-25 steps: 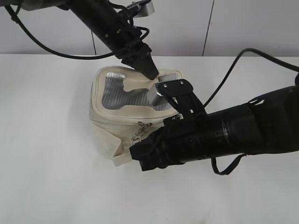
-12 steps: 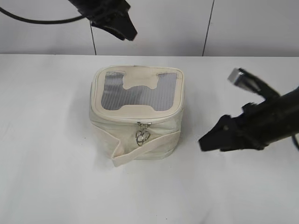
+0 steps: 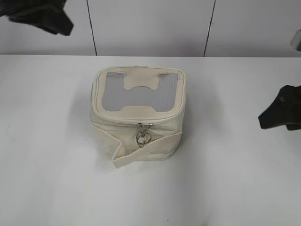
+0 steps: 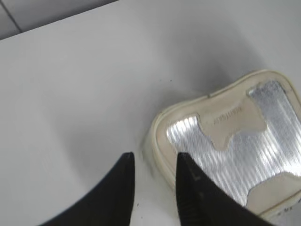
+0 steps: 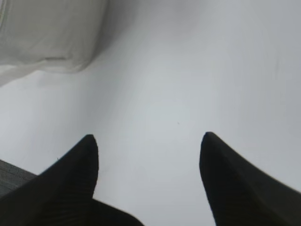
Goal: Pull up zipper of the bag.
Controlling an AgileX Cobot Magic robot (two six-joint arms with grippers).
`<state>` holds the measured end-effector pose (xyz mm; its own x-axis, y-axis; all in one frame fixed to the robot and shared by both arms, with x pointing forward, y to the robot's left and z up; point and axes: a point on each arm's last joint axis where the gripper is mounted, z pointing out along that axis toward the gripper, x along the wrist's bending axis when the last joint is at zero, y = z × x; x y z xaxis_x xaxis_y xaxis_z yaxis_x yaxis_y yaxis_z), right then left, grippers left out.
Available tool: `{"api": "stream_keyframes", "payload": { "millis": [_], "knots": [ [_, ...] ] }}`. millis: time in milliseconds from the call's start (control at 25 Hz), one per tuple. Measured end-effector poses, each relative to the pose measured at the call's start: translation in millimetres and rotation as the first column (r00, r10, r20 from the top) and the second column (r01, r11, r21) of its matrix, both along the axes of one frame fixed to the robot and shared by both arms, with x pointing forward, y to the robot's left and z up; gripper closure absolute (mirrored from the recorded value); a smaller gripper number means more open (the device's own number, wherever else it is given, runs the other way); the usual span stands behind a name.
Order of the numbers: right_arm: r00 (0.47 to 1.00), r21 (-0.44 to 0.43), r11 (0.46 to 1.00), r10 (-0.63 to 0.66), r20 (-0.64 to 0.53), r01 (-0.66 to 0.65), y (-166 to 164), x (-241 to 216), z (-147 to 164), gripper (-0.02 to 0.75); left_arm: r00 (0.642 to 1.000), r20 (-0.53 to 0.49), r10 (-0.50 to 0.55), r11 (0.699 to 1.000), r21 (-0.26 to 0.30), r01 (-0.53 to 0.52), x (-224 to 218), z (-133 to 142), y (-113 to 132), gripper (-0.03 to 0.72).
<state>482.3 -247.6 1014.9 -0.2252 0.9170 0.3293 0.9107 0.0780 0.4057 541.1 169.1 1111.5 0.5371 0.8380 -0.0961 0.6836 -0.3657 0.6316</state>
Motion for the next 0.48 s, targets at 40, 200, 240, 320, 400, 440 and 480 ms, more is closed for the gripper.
{"api": "stream_keyframes", "payload": {
  "millis": [40, 200, 240, 320, 400, 440, 480],
  "knots": [
    [1.0, -0.015, 1.0, -0.002, -0.014, 0.002, -1.6, -6.0, 4.3, 0.21, 1.0, 0.016, 0.021, 1.0, 0.004, -0.021, -17.8, 0.0, 8.5, 0.451],
    [1.0, -0.07, 0.998, -0.002, -0.019, 0.001, -8.5, -41.6, 24.7, 0.21, 0.991, 0.102, 0.087, 0.996, -0.012, -0.086, -90.3, 6.1, 41.0, 0.451],
    [1.0, -0.077, 0.997, -0.002, 0.002, 0.003, -9.9, -53.3, 29.5, 0.21, 0.986, 0.131, 0.105, 0.994, -0.03, -0.102, -110.1, 10.7, 49.3, 0.451],
    [0.999, -0.084, 0.997, 0.003, 0.051, 0.001, -12.2, -78.1, 36.7, 0.21, 0.978, 0.163, 0.127, 0.991, -0.055, -0.12, -148.8, 9.8, 64.6, 0.451],
    [0.993, -0.084, 0.996, 0.008, 0.114, 0.002, -14.6, -107.9, 42.5, 0.21, 0.965, 0.224, 0.138, 0.988, -0.095, -0.119, -195.0, 11.8, 81.6, 0.451],
    [0.986, -0.081, 0.997, 0.009, 0.168, 0.004, -15.9, -125.7, 46.3, 0.21, 0.961, 0.238, 0.142, 0.987, -0.108, -0.119, -210.6, 8.6, 87.3, 0.451],
    [0.981, -0.078, 0.997, 0.01, 0.196, 0.005, -16.8, -137.7, 45.8, 0.21, 0.955, 0.256, 0.149, 0.985, -0.123, -0.12, -227.7, 5.1, 93.7, 0.451]
  ]
}}
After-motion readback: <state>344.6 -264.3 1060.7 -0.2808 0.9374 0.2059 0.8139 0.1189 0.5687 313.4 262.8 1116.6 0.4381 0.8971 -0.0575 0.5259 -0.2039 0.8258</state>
